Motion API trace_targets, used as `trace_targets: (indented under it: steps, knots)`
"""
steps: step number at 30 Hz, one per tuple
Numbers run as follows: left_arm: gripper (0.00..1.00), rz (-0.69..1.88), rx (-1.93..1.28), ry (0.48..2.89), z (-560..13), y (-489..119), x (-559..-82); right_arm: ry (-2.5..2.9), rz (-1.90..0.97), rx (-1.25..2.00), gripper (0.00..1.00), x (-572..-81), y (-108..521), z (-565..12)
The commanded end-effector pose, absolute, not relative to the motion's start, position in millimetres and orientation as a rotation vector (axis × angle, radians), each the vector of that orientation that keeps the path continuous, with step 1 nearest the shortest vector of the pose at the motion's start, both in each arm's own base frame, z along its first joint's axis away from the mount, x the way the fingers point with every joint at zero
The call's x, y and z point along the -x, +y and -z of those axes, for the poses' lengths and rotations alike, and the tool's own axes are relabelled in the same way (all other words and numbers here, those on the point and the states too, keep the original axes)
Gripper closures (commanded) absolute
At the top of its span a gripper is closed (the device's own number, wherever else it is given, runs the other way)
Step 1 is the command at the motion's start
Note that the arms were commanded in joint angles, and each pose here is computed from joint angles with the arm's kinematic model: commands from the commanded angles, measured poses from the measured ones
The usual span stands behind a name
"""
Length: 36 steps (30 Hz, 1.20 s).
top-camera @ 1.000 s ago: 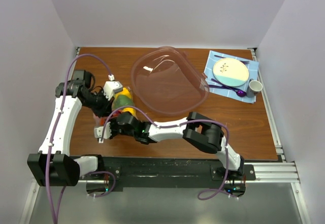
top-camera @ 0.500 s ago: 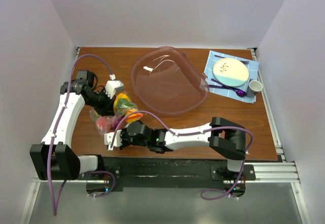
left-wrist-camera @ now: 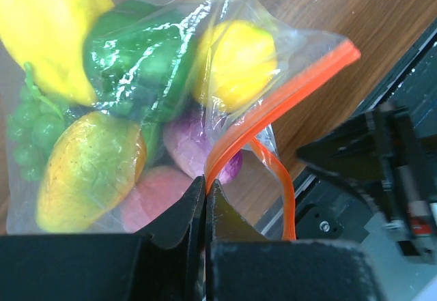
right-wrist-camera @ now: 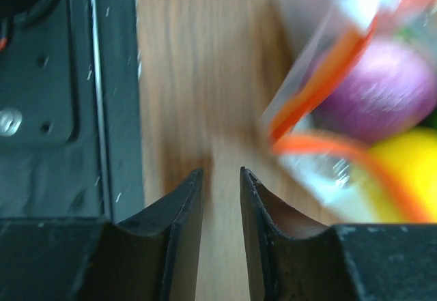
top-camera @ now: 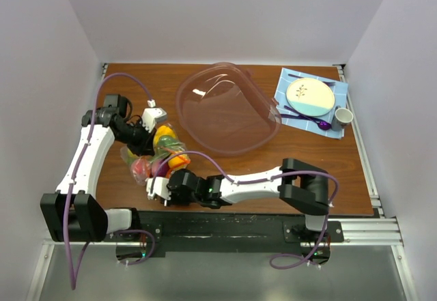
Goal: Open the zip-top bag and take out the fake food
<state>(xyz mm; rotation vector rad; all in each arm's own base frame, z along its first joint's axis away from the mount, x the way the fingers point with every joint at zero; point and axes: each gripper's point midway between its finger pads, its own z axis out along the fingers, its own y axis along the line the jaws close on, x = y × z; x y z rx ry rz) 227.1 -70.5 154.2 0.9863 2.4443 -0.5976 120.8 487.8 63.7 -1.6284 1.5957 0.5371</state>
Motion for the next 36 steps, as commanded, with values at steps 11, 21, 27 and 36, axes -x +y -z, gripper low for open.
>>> trace_targets:
  steps: [11, 21, 27, 36]
  knots:
    - [1.0, 0.571, -1.027, 2.327, -177, -75, -224, 1.71, -0.526, 1.216, 1.0, -169, 480, -182]
    - [1.0, 0.56, -1.033, 2.312, -183, -75, -220, 1.644, -0.481, 1.081, 0.79, -196, 512, -168]
    - [1.0, 0.58, -1.036, 2.302, -187, -77, -219, 1.625, -0.469, 0.925, 0.19, -213, 519, -164]
    - [0.83, 0.648, -1.055, 2.29, -191, -89, -217, 1.635, -0.508, 0.773, 0.01, -224, 534, -142]
